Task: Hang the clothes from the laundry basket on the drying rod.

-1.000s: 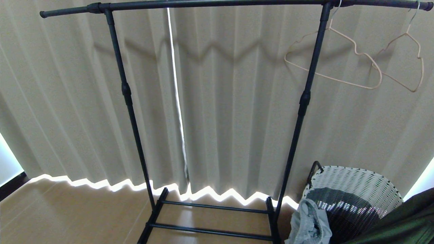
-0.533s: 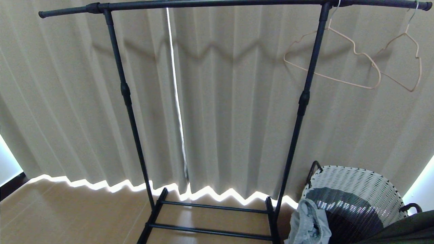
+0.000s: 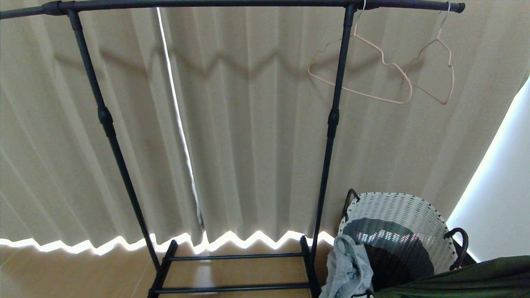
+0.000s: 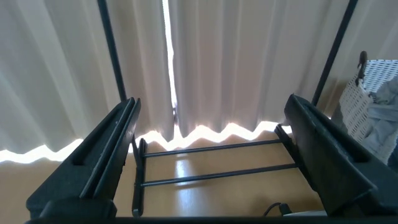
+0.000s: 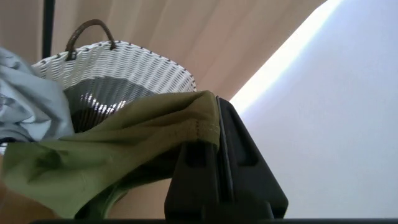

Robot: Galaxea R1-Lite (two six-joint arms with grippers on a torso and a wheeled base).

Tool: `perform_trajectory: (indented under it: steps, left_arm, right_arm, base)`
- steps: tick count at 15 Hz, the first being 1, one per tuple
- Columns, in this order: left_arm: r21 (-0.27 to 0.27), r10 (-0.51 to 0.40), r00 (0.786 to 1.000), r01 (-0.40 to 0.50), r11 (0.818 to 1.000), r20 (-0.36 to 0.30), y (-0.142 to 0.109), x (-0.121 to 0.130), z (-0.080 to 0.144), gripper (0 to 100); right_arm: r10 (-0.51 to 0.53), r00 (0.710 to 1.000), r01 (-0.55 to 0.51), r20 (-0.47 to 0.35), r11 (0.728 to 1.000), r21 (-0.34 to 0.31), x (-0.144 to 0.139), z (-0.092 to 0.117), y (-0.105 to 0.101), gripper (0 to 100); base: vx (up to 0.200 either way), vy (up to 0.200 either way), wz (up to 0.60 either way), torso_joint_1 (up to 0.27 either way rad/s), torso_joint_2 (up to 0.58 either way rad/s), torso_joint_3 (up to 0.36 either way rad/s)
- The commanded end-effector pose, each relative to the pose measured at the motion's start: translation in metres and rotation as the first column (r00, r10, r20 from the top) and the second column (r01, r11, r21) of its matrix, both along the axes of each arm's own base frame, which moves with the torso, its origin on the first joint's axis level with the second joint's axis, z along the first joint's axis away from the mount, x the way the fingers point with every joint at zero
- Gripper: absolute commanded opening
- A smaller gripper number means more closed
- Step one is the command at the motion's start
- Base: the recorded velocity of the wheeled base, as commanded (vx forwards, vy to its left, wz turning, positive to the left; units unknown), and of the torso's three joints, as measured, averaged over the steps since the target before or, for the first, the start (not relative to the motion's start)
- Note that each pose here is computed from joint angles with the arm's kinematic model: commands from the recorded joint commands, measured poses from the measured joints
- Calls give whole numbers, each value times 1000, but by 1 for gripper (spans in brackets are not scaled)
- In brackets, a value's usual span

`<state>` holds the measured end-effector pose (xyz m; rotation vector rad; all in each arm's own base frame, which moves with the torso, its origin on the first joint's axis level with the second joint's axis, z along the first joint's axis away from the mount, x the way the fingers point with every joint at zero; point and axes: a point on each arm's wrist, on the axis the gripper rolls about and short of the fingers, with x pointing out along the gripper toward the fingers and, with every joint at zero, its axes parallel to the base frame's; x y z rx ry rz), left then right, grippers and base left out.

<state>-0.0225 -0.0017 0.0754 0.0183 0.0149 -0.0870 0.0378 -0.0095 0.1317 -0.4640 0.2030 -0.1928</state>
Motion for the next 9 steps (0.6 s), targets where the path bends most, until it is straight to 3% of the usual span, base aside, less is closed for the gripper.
perform_trajectory:
  steps: [1, 4, 9]
  left_arm:
    - [-1, 1, 1000, -1, 1000, 0, 0, 0, 0, 100]
    - [0, 2, 1000, -2, 1000, 0, 0, 0, 0, 100]
    - [0, 2, 1000, -2, 1000, 0, 0, 0, 0, 100]
  right_arm:
    - [3, 1000, -3, -10, 1000, 4, 1, -1, 0, 0]
    - [63, 998, -63, -7, 998, 13, 1, 0, 1, 0]
    - [77, 997, -77, -15, 997, 19, 1, -2, 2, 0]
  base:
    - [0, 0, 0, 0, 0, 0]
    - [0, 0, 0, 0, 0, 0]
    - [-200, 0, 0, 6, 2, 2]
